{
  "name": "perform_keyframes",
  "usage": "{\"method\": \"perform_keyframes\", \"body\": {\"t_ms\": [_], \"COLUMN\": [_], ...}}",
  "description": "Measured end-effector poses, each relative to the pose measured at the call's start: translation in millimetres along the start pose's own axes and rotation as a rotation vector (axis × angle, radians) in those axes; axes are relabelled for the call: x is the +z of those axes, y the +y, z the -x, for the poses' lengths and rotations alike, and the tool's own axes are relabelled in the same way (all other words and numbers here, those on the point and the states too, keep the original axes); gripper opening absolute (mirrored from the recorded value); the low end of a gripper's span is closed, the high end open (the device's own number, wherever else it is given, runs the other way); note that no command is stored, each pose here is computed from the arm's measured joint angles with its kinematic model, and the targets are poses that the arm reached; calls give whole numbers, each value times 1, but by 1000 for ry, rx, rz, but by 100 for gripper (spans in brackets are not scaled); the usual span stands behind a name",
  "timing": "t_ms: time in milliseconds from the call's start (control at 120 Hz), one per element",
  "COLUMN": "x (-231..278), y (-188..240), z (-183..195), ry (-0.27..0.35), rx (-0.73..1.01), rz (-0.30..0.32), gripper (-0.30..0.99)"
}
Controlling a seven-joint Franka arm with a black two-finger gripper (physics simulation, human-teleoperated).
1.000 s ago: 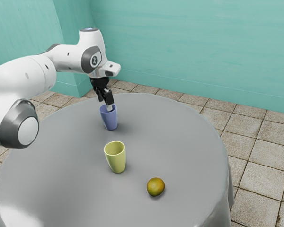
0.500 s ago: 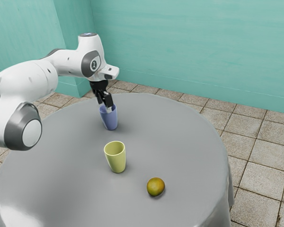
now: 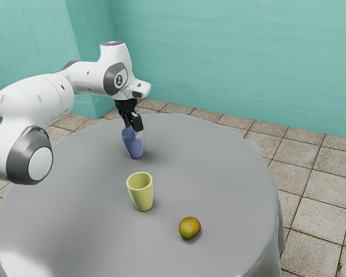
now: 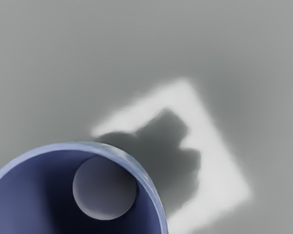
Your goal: Place the left cup onto the right cup
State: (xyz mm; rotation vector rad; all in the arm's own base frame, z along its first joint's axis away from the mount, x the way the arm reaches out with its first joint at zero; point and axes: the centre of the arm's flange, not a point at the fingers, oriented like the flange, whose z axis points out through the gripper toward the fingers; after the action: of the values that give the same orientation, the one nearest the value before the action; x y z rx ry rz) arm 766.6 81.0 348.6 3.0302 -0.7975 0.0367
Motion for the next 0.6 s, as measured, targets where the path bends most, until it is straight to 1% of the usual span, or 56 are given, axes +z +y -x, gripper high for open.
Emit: {"method": "perform_keyframes", "body": {"t_ms": [508,600], "x": [33,40], "y": [5,5], "z": [-3,-3], "ry": [-27,-33], "rx": [7,7], "rz": [25,30], "gripper": [67,65]}}
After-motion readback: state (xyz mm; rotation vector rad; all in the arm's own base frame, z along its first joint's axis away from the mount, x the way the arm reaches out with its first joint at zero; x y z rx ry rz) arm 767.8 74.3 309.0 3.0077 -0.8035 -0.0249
